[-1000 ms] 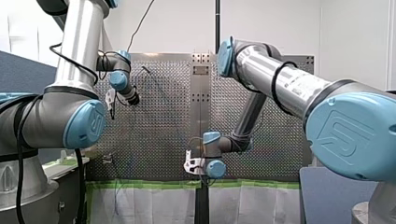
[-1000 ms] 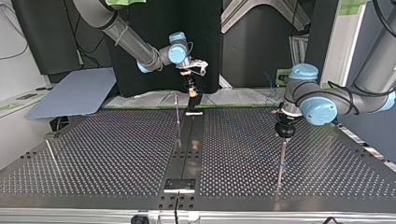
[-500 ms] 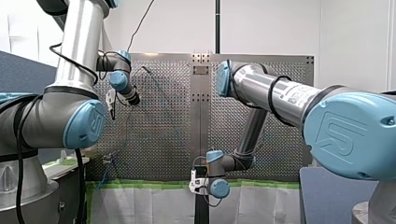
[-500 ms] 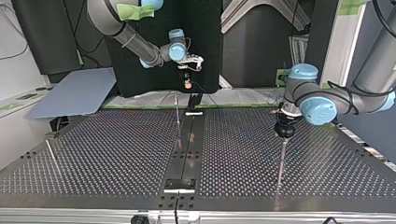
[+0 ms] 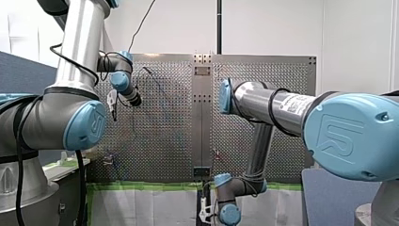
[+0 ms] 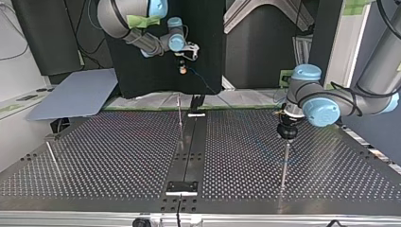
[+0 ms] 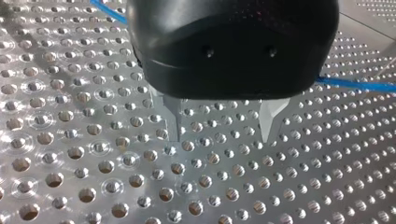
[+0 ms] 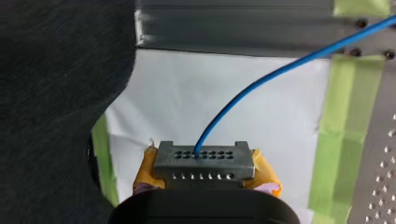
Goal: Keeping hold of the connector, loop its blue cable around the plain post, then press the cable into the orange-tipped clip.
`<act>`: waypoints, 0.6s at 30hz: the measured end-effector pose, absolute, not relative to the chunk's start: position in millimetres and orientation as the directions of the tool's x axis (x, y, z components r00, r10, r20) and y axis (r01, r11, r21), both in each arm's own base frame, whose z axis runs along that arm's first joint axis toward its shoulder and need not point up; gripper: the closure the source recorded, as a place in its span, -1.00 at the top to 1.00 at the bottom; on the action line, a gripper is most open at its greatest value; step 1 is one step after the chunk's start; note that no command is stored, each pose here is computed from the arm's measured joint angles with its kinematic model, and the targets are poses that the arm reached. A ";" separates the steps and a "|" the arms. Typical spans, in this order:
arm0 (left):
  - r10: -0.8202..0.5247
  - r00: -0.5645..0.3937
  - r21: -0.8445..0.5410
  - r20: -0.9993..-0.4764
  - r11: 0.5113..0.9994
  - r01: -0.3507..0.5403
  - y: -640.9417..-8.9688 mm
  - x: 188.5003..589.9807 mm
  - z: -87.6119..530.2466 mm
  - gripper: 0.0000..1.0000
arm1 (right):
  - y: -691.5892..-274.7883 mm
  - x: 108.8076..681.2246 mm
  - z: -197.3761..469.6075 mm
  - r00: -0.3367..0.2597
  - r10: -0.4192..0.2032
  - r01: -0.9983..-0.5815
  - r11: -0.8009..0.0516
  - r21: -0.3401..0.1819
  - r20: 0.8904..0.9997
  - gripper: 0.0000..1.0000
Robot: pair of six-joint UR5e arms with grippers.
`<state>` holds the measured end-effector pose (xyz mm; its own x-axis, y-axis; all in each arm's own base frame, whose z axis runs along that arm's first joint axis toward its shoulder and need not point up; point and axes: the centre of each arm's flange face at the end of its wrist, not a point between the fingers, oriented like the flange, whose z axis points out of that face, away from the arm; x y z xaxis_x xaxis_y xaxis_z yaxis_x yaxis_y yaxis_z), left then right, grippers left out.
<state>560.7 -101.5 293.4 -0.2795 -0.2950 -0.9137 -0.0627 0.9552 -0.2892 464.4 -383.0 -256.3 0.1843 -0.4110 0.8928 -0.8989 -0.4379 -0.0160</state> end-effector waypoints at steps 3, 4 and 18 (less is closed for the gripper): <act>-0.296 -0.281 -0.290 -0.913 0.955 -0.061 -102.8 560.3 293.3 0.65 | -385.3 459.6 -246.9 0.167 -0.398 -0.904 -0.428 -0.021 0.902 -1.00; -0.296 -0.281 -0.291 -0.913 0.955 -0.061 -103.1 560.2 293.3 0.65 | -386.3 458.7 -243.5 0.162 -0.393 -0.905 -0.425 -0.023 0.905 -1.00; -0.296 -0.288 -0.292 -0.911 0.955 -0.056 -107.7 558.7 293.0 0.65 | -386.6 452.2 -187.3 0.102 -0.325 -0.915 -0.402 -0.040 0.940 -1.00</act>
